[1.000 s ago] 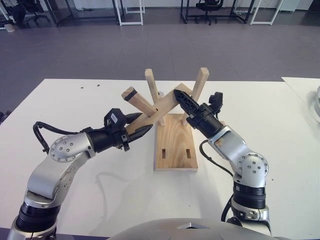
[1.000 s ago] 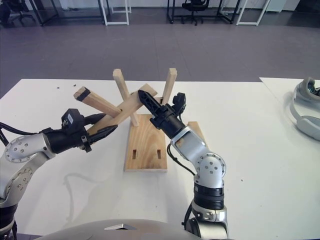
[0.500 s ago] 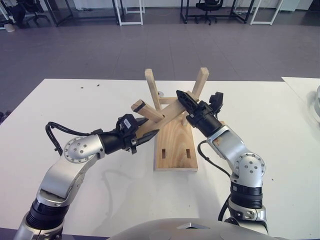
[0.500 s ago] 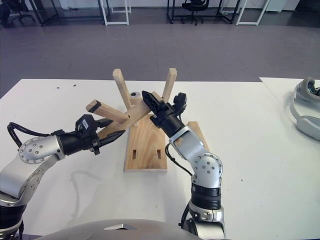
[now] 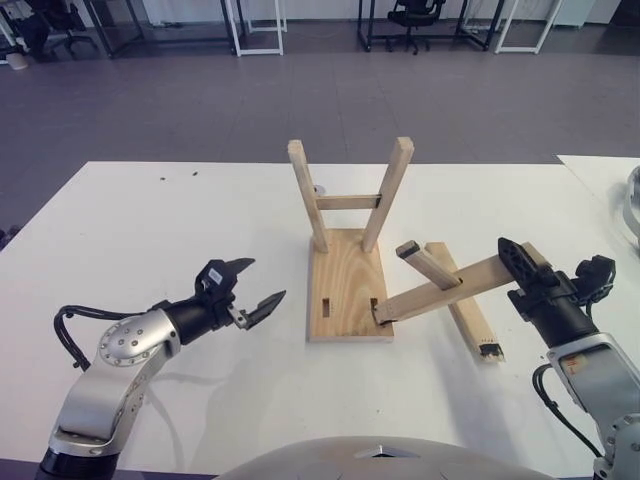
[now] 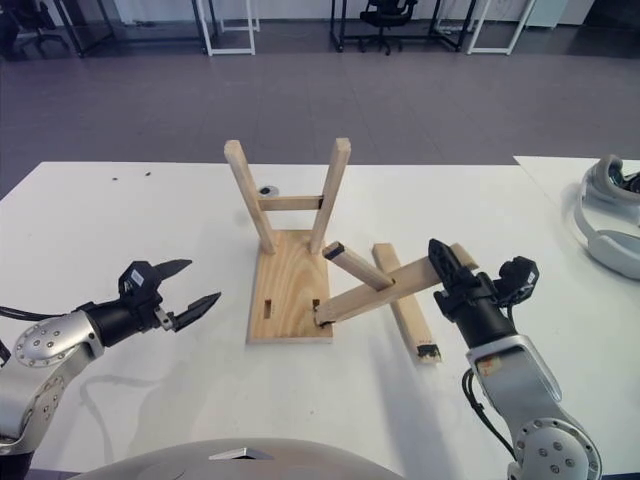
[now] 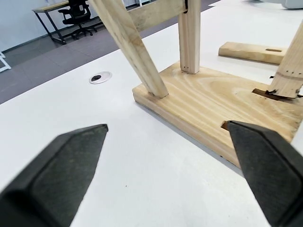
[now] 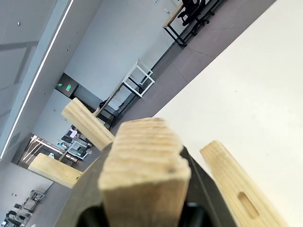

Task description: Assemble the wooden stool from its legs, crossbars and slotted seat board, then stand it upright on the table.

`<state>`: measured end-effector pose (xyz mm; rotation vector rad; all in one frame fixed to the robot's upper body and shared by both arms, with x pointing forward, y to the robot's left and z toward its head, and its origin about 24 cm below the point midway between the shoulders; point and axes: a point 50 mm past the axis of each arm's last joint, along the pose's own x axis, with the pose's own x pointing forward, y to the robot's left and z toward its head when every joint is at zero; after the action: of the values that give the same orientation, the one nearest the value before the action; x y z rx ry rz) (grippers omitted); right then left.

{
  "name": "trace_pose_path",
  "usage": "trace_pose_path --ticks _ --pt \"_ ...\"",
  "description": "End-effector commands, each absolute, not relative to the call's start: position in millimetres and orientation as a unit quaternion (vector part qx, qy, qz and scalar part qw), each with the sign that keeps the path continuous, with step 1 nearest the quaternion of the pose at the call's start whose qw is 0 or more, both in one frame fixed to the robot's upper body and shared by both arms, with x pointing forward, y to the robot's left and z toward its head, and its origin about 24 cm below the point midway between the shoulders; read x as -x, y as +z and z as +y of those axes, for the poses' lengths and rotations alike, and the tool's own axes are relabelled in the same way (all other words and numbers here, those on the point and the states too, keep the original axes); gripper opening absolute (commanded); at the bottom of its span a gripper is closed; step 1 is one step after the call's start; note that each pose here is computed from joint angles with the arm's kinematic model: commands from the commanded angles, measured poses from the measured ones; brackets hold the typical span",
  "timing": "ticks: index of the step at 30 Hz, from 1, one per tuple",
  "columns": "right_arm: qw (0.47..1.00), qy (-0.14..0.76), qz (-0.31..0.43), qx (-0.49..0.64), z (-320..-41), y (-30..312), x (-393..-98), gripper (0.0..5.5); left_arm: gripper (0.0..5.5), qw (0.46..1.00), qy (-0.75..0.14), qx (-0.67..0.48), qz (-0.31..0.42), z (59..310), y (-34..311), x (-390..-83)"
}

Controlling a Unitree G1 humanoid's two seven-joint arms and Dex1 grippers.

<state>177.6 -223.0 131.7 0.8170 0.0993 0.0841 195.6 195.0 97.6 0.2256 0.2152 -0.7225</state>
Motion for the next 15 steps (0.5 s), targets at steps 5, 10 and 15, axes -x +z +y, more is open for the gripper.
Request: trace_pose_path --ticks 5,10,15 --pt "0.926 0.033 0.067 -0.370 -211 126 -188 1.03 5.18 0.932 -0.335 -0.102 0.092 186 95 -199" --pt "0.937 0.016 0.072 -0.342 -213 125 -191 1.03 5.18 0.932 -0.337 -0.099 0.087 180 93 -202" --pt "0.959 -0.006 0.121 -0.257 -210 122 -190 1.08 5.18 0.935 -0.330 -0.101 0.084 184 96 -204"
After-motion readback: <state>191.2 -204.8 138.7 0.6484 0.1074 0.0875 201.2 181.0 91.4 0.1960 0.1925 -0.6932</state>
